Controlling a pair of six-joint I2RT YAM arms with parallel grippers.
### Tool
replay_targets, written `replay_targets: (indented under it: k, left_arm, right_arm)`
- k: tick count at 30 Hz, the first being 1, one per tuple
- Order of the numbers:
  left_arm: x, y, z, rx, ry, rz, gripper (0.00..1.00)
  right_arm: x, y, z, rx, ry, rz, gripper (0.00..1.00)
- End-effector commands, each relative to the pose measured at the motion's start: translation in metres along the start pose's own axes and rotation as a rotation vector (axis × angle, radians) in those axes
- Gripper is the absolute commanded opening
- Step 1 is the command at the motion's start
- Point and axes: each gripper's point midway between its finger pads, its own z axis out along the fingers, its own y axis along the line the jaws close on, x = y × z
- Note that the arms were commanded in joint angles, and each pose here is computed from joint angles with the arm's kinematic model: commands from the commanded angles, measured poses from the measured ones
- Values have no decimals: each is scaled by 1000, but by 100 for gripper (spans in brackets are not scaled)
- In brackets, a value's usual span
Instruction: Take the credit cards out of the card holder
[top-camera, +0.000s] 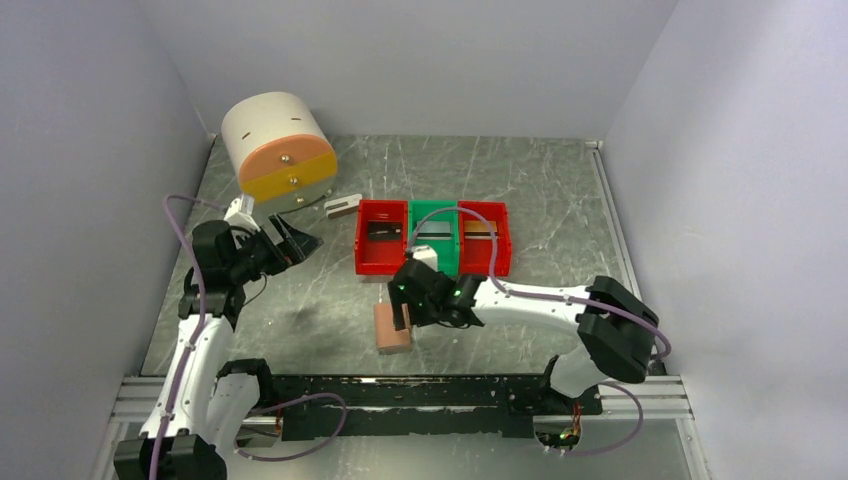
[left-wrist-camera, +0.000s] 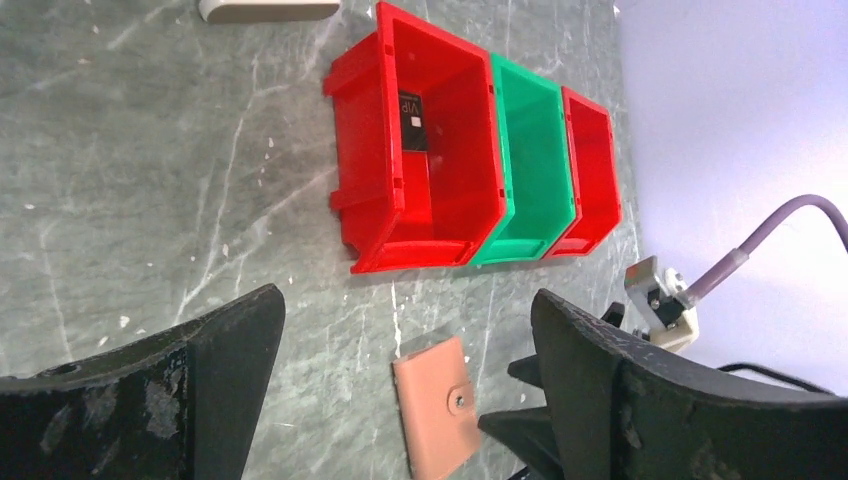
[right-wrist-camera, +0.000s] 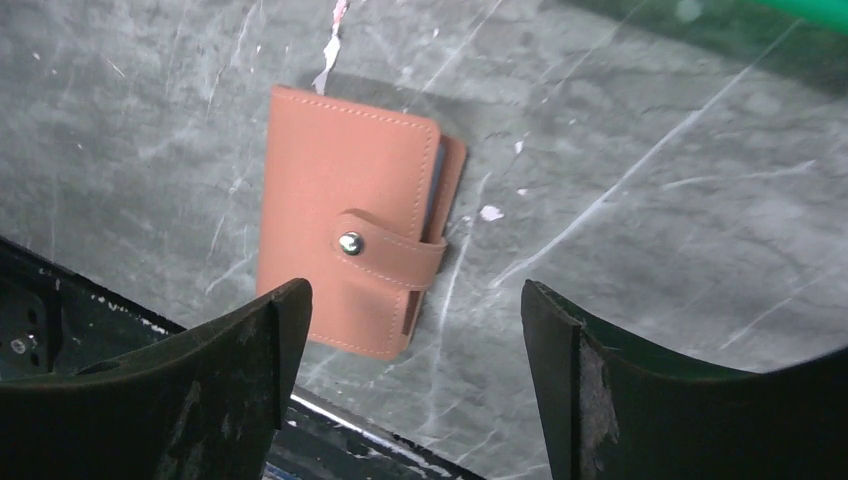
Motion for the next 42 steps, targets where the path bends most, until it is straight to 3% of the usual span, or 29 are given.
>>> replay_targets:
  k: [1, 6, 16, 23, 32, 35, 42]
  left_arm:
    - [6, -8, 10, 104, -15, -63, 95]
    - [33, -3, 15, 123, 169, -65, 86]
    - [40, -2, 8, 93, 188, -31, 85]
    - [77, -12, 18, 77, 257, -55, 82]
    - [109, -9, 29, -1, 344, -45, 71]
    - [117, -14, 31, 8, 372, -31, 69]
    - [144, -27, 33, 48, 448, -19, 69]
  right_arm:
    - [0, 10, 5, 89, -27, 19, 79]
    - [0, 15, 11, 178, -29, -3, 72]
    - [10, 6, 20, 288, -9, -2, 62]
    - [13, 8, 30, 286, 3, -28, 57]
    - [12, 9, 32, 218, 4, 42, 40]
    - [9, 9, 32, 172, 2, 82, 25]
    - [8, 10, 35, 48, 21, 143, 11]
